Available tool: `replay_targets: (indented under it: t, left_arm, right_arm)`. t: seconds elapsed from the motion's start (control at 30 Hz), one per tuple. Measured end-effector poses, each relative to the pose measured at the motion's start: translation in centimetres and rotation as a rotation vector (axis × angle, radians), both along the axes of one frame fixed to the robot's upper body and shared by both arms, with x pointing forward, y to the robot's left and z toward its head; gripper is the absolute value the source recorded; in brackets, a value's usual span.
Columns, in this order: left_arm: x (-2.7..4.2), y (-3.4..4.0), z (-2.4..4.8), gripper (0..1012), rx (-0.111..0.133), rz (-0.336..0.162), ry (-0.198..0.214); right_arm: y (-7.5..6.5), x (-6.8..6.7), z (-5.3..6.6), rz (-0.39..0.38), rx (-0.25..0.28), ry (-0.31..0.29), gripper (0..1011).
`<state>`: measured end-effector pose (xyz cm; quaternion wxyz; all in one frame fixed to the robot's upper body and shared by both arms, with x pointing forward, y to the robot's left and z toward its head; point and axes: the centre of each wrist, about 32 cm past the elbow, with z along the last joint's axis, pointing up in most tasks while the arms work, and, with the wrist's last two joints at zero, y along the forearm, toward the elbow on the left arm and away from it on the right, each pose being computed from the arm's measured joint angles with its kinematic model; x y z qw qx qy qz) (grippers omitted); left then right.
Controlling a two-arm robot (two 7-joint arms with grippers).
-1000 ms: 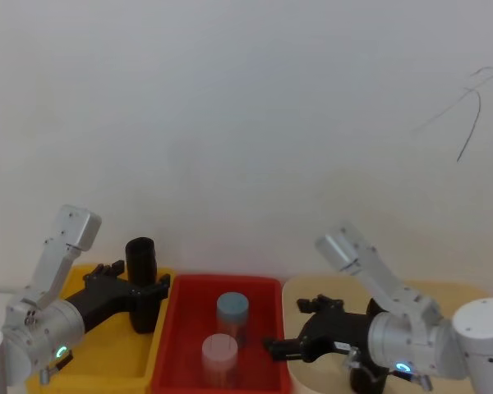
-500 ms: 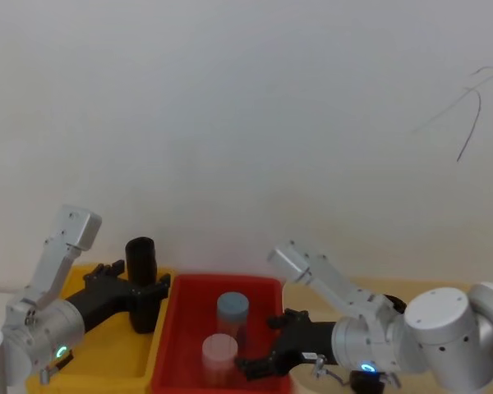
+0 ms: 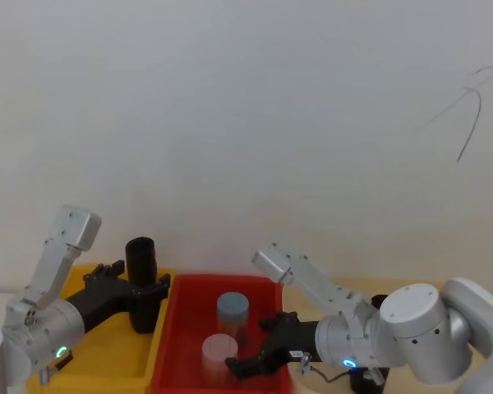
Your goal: Pick up the garbage bag with the one hand and transfer it to the other hand.
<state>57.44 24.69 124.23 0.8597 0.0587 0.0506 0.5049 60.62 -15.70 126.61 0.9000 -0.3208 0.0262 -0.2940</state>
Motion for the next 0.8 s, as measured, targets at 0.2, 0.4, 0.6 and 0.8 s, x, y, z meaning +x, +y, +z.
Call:
replay_targets:
  t: [0.2,0.4,0.6,0.8]
  left_arm:
    - [0.00,0.00,0.00,1002,0.000,0.000,0.000]
    - [0.00,0.00,0.00,1001,0.000,0.000,0.000]
    - [0.00,0.00,0.00,1002,0.000,0.000,0.000]
    - [0.00,0.00,0.00,1001,0.000,0.000,0.000]
  right_arm:
    - [0.4,0.7,-0.5,-0.012,-0.002,0.008,1001]
    - [0.7,1.2,-0.9,-0.021,-0.002,0.015,1001]
    - [1.0,1.6,-1.1,-0.019,-0.003,0.019,1001]
    - [1.4,1.7,-1.0,0.002,-0.007,0.018,1001]
